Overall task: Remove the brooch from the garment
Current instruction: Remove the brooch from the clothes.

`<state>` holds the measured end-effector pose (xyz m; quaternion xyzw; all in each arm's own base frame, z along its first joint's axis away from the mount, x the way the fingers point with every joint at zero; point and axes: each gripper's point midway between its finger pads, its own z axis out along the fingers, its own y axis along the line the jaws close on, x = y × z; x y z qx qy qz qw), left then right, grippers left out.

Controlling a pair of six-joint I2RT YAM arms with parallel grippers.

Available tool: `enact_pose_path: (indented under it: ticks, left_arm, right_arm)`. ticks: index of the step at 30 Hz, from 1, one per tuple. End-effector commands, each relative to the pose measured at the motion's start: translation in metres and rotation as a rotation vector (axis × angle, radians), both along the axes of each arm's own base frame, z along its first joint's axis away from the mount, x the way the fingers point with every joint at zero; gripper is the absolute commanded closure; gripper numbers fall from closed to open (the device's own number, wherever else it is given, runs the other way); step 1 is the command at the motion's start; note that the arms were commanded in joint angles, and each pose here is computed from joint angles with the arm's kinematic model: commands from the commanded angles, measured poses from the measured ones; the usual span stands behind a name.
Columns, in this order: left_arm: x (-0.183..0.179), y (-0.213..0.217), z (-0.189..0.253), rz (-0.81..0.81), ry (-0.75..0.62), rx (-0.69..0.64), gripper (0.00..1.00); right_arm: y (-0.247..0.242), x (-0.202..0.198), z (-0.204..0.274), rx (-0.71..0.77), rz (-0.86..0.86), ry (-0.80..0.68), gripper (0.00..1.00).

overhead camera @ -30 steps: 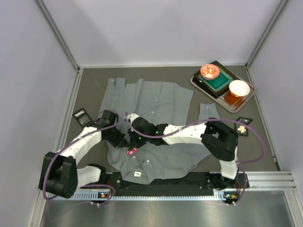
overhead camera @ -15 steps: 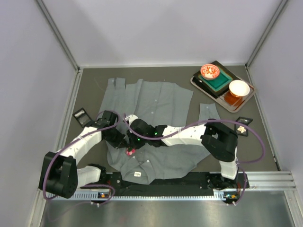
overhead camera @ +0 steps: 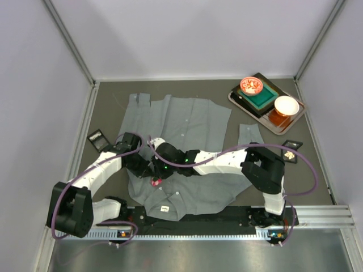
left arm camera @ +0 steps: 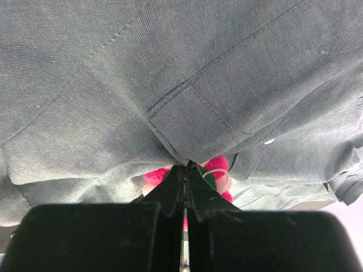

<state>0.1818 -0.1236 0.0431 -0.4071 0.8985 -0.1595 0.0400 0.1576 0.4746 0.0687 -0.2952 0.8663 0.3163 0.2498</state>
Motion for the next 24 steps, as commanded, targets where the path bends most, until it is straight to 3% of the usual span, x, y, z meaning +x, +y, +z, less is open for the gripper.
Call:
enact_pose_path:
  ticks: [1, 8, 11, 13, 15, 16, 17, 19, 24]
  left_arm:
    - [0.001, -0.006, 0.004, 0.027, 0.001, -0.037, 1.0]
    - [0.002, -0.007, 0.006, 0.044, -0.014, -0.049, 1.0]
    - [0.0, -0.006, 0.005, 0.04, -0.012, -0.042, 1.0]
    - [-0.001, -0.005, 0.004, 0.038, -0.007, -0.04, 1.0]
    - [0.0, -0.007, 0.007, 0.034, -0.013, -0.052, 1.0]
    - [0.0, -0.007, 0.008, 0.033, -0.016, -0.053, 1.0]
    - [0.001, -0.006, 0.008, 0.035, -0.021, -0.049, 1.0]
    - [0.002, -0.006, 0.01, 0.028, -0.026, -0.044, 1.0]
    - [0.001, -0.006, 0.009, 0.026, -0.027, -0.045, 1.0]
  right_arm:
    - [0.027, -0.012, 0.028, 0.119, 0.025, 0.031, 0.98]
    - [0.032, -0.021, 0.017, 0.129, 0.035, 0.104, 0.98]
    - [0.036, -0.017, 0.034, 0.243, 0.052, 0.112, 0.98]
    - [0.033, -0.028, 0.038, 0.327, 0.121, 0.201, 0.98]
    - [0.039, -0.023, 0.064, 0.498, 0.133, 0.236, 0.93]
    - [0.023, -0.031, 0.051, 0.522, 0.149, 0.286, 0.91]
    - [0.021, -0.017, 0.072, 0.644, 0.15, 0.252, 0.86]
    - [0.006, -0.012, 0.061, 0.64, 0.122, 0.3, 0.83]
    - [-0.008, -0.004, 0.061, 0.585, 0.109, 0.211, 0.7]
